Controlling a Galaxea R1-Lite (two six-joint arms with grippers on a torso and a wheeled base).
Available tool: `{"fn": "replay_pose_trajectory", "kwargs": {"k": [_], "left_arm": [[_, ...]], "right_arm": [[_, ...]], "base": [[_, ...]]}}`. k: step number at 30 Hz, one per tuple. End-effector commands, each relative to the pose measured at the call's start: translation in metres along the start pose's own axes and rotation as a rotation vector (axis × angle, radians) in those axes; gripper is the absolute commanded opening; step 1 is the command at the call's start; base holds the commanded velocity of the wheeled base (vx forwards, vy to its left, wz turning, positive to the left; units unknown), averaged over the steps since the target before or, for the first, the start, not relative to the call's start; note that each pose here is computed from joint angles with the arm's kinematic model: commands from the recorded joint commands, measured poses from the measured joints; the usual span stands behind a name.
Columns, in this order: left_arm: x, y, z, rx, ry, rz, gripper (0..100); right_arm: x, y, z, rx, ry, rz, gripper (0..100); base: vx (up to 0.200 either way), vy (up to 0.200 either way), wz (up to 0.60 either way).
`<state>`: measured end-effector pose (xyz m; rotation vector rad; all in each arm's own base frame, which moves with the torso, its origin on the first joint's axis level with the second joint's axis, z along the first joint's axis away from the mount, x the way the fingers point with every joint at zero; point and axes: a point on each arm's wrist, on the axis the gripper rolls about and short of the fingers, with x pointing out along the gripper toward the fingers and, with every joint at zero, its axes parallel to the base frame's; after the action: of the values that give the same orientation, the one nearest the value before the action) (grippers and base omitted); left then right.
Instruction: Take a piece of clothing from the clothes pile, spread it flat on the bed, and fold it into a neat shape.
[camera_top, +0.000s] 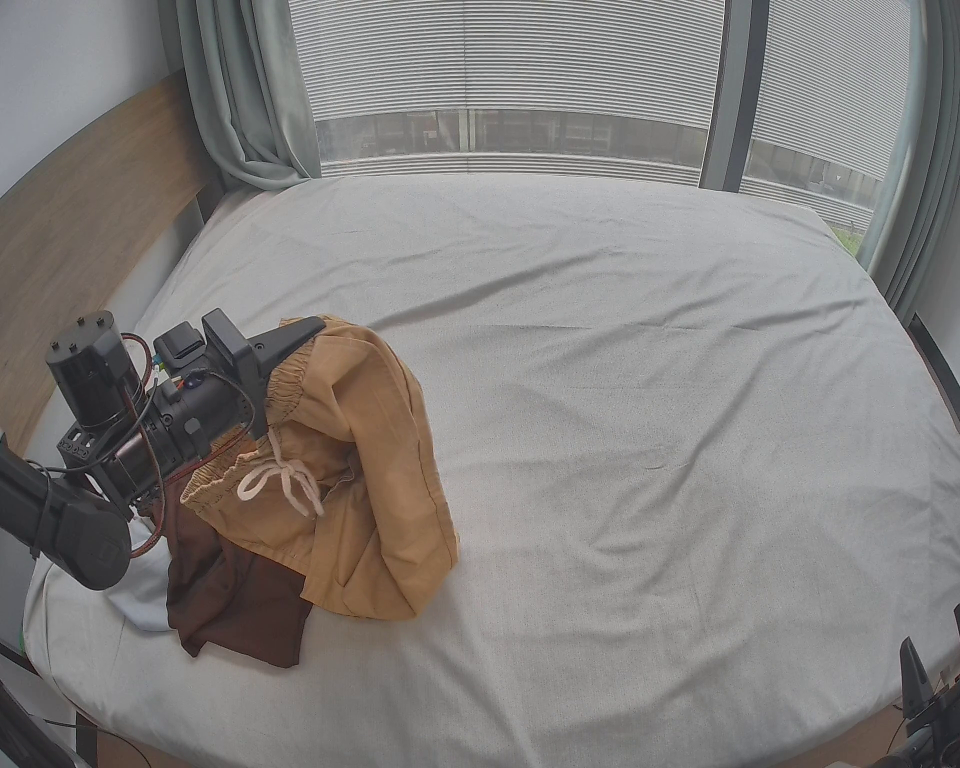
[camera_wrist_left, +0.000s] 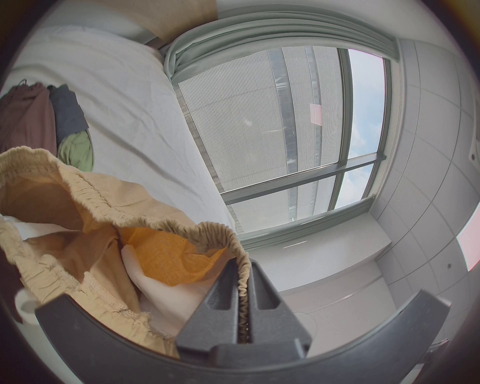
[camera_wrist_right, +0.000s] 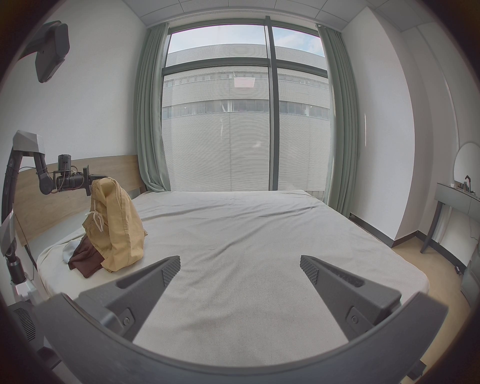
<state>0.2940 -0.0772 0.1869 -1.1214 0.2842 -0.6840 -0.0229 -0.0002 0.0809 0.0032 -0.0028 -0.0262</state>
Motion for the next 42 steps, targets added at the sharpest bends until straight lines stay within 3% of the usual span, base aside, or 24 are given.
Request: {"fn": "replay_pose_trajectory", "kwargs": {"k": [1,15,21,23,24,30,42], "left_arm": [[0.007,-0.006,-0.010,-0.042,0.021,-0.030,0],[0.020,-0.014,-0.021,-0.073,0.000,-0.046,0],[0.016,-0.038,-0.024,-0.235,0.032,-0.116,0],[0.016,-0.038,-0.024,-0.235,0.032,-0.116,0],[0.014,-0.048,-0.021,-0.314,0.053,-0.159,0],[0.015,-0.057,-0.029,-0.325,0.075,-0.190,0],[0.030,-0.081,-0.063,-0.345,0.202,-0.257,0]], "right_arm": [[0.000,0.000,-0.005,0.000,0.001,0.000,100],[0.000,0.000,-0.005,0.000,0.001,0.000,100],[0.000,0.000,-0.005,0.000,0.001,0.000,100],[0.000,0.000,-0.005,0.000,0.001,0.000,100],[0.000,0.000,-0.005,0.000,0.001,0.000,100],[0.000,0.000,-0.005,0.000,0.001,0.000,100],[0.000,0.000,-0.005,0.000,0.001,0.000,100]], "base": [[0.000,0.000,0.00],[0.000,0.000,0.00],[0.000,0.000,0.00],[0.000,0.000,0.00],[0.000,0.000,0.00],[0.000,0.000,0.00],[0.000,0.000,0.00]]}}
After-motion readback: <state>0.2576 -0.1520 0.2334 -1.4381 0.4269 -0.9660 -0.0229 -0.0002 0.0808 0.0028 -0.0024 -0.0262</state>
